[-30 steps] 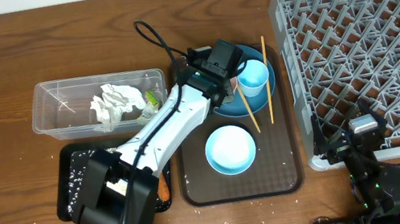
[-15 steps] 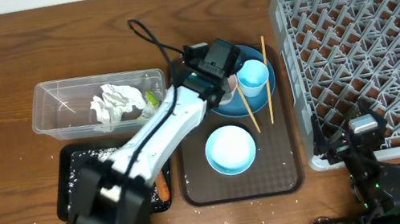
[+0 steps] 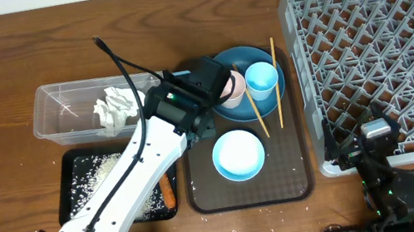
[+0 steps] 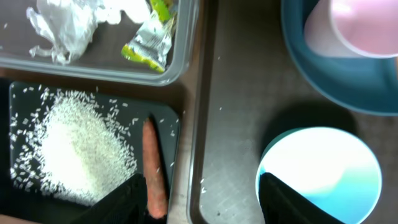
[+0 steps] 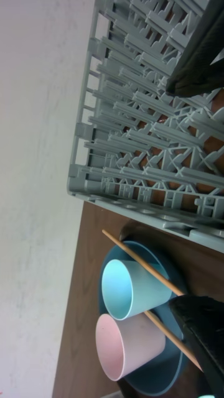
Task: Sort waste into correct bins and load items into the dishwasher rack
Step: 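Lower the left gripper and grasp the pink cup rim, then lift the pink cup and hold it out toward the right gripper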
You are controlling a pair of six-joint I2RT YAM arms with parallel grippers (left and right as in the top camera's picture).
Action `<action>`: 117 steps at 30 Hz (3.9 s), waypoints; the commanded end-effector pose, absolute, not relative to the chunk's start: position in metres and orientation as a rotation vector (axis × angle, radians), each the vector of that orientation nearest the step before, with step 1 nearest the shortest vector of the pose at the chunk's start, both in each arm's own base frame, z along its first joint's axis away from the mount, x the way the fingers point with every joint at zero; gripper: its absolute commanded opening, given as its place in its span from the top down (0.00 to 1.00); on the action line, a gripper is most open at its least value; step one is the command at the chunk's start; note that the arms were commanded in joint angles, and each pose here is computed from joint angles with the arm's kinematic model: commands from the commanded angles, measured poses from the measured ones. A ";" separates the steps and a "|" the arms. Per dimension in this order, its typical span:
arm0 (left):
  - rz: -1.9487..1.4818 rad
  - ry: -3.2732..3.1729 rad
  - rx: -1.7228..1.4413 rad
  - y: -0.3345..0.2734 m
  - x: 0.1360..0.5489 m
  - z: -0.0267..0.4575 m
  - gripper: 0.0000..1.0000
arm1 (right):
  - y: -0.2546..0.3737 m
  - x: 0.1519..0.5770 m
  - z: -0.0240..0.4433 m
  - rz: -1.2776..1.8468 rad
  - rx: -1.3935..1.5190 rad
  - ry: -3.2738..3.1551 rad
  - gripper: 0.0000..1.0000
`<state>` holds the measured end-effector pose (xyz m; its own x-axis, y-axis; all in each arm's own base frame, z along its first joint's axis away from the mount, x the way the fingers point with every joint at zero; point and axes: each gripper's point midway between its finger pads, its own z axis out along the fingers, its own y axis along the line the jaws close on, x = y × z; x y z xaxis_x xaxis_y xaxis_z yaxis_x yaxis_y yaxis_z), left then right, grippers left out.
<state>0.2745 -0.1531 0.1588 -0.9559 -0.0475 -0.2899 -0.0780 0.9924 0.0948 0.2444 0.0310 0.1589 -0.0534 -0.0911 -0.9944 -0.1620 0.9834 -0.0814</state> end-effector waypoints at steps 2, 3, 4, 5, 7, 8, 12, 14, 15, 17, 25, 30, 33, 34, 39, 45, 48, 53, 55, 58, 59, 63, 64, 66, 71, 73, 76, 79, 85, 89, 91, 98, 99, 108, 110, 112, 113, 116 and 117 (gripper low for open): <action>0.092 2.904 -0.076 -0.162 0.266 0.154 0.41 | 0.032 0.244 0.159 0.058 -0.206 1.625 0.01; 0.086 2.911 -0.074 -0.162 0.265 0.153 0.41 | 0.032 0.244 0.159 0.058 -0.206 1.625 0.01; 0.087 2.918 -0.074 -0.162 0.263 0.152 0.41 | 0.032 0.244 0.159 0.059 -0.206 1.625 0.01; 0.093 2.927 -0.072 -0.161 0.261 0.152 0.41 | 0.032 0.244 0.159 0.058 -0.206 1.625 0.01; 0.099 2.948 -0.069 -0.160 0.257 0.149 0.41 | 0.032 0.244 0.159 0.058 -0.206 1.625 0.01; 0.097 2.954 -0.068 -0.160 0.255 0.149 0.40 | 0.032 0.244 0.159 0.058 -0.206 1.625 0.01; 0.068 2.931 -0.072 -0.164 0.261 0.150 0.40 | 0.032 0.244 0.159 0.058 -0.206 1.625 0.01; 0.037 2.909 -0.075 -0.169 0.267 0.151 0.40 | 0.032 0.244 0.159 0.058 -0.206 1.625 0.01; -0.002 2.905 -0.075 -0.175 0.269 0.151 0.40 | 0.032 0.244 0.159 0.058 -0.206 1.625 0.01; -0.057 2.898 -0.074 -0.182 0.272 0.152 0.41 | 0.032 0.244 0.159 0.058 -0.206 1.625 0.01; -0.261 2.715 -0.089 -0.219 0.318 0.164 0.40 | 0.032 0.244 0.159 0.058 -0.206 1.625 0.01; -0.304 2.639 -0.104 -0.237 0.349 0.154 0.41 | 0.032 0.244 0.159 0.058 -0.206 1.625 0.01; -0.262 2.645 -0.126 -0.236 0.362 0.134 0.41 | 0.032 0.244 0.159 0.058 -0.206 1.625 0.01; -0.242 2.654 -0.140 -0.233 0.366 0.126 0.41 | 0.032 0.244 0.159 0.058 -0.206 1.625 0.01; -0.224 2.722 -0.289 -0.217 0.377 0.094 0.41 | 0.032 0.244 0.159 0.058 -0.206 1.625 0.01; -0.293 2.793 -0.321 -0.222 0.379 0.069 0.50 | 0.032 0.244 0.159 0.058 -0.206 1.625 0.01; -0.296 2.789 -0.322 -0.222 0.380 0.069 0.56 | 0.032 0.244 0.159 0.058 -0.206 1.625 0.01; -0.305 2.781 -0.322 -0.223 0.382 0.071 0.74 | 0.032 0.244 0.159 0.058 -0.206 1.625 0.01; -0.322 2.788 -0.317 -0.226 0.380 0.070 0.80 | 0.032 0.244 0.159 0.058 -0.206 1.625 0.01; -0.345 2.797 -0.317 -0.229 0.378 0.070 0.81 | 0.032 0.244 0.159 0.058 -0.206 1.625 0.01; -0.347 2.798 -0.318 -0.229 0.378 0.070 0.81 | 0.032 0.244 0.159 0.059 -0.206 1.625 0.01; -0.344 2.795 -0.323 -0.227 0.380 0.071 0.94 | 0.032 0.244 0.159 0.058 -0.206 1.625 0.01; -0.343 2.793 -0.329 -0.225 0.381 0.071 0.94 | 0.032 0.244 0.159 0.058 -0.206 1.625 0.01; -0.351 2.777 -0.351 -0.219 0.386 0.077 0.94 | 0.032 0.244 0.159 0.058 -0.206 1.625 0.01; -0.431 2.688 -0.387 -0.204 0.395 0.118 0.94 | 0.032 0.244 0.159 0.058 -0.206 1.625 0.01; -0.508 2.654 -0.345 -0.204 0.392 0.144 0.94 | 0.032 0.244 0.159 0.058 -0.206 1.625 0.01; -0.615 2.615 -0.278 -0.199 0.375 0.186 0.94 | 0.032 0.244 0.159 0.059 -0.206 1.625 0.01; -0.705 2.616 -0.116 -0.196 0.347 0.216 0.94 | 0.032 0.244 0.159 0.058 -0.206 1.625 0.01; -1.038 2.617 0.217 -0.203 0.277 0.260 0.94 | 0.032 0.244 0.159 0.058 -0.206 1.625 0.01; -1.198 2.581 0.242 -0.198 0.257 0.280 0.94 | 0.032 0.244 0.159 0.058 -0.206 1.625 0.01; -1.247 2.563 0.232 -0.194 0.254 0.287 0.94 | 0.033 0.244 0.159 0.063 -0.202 1.626 0.01; -1.363 2.482 0.256 -0.195 0.261 0.300 0.94 | 0.056 0.239 0.167 0.474 0.001 1.623 0.01; -1.379 2.465 0.265 -0.196 0.263 0.302 0.94 | 0.069 0.234 0.172 0.537 -0.066 1.611 0.01; -1.472 2.336 0.352 -0.205 0.275 0.320 0.94 | 0.136 0.158 0.282 1.108 -0.326 1.477 0.01; -1.528 2.289 0.396 -0.209 0.272 0.328 0.94 | 0.148 0.133 0.307 1.178 -0.466 1.451 0.01; -1.606 2.235 0.446 -0.213 0.267 0.340 0.94 | 0.161 0.108 0.324 1.268 -0.628 1.452 0.01; -1.634 2.218 0.458 -0.215 0.265 0.343 0.94 | 0.167 0.099 0.330 1.329 -0.694 1.470 0.01; -1.658 2.206 0.448 -0.216 0.266 0.348 0.94 | 0.174 0.094 0.343 1.502 -0.770 1.562 0.01; -1.663 2.207 0.443 -0.216 0.266 0.348 0.94 | 0.176 0.095 0.347 1.551 -0.788 1.588 0.01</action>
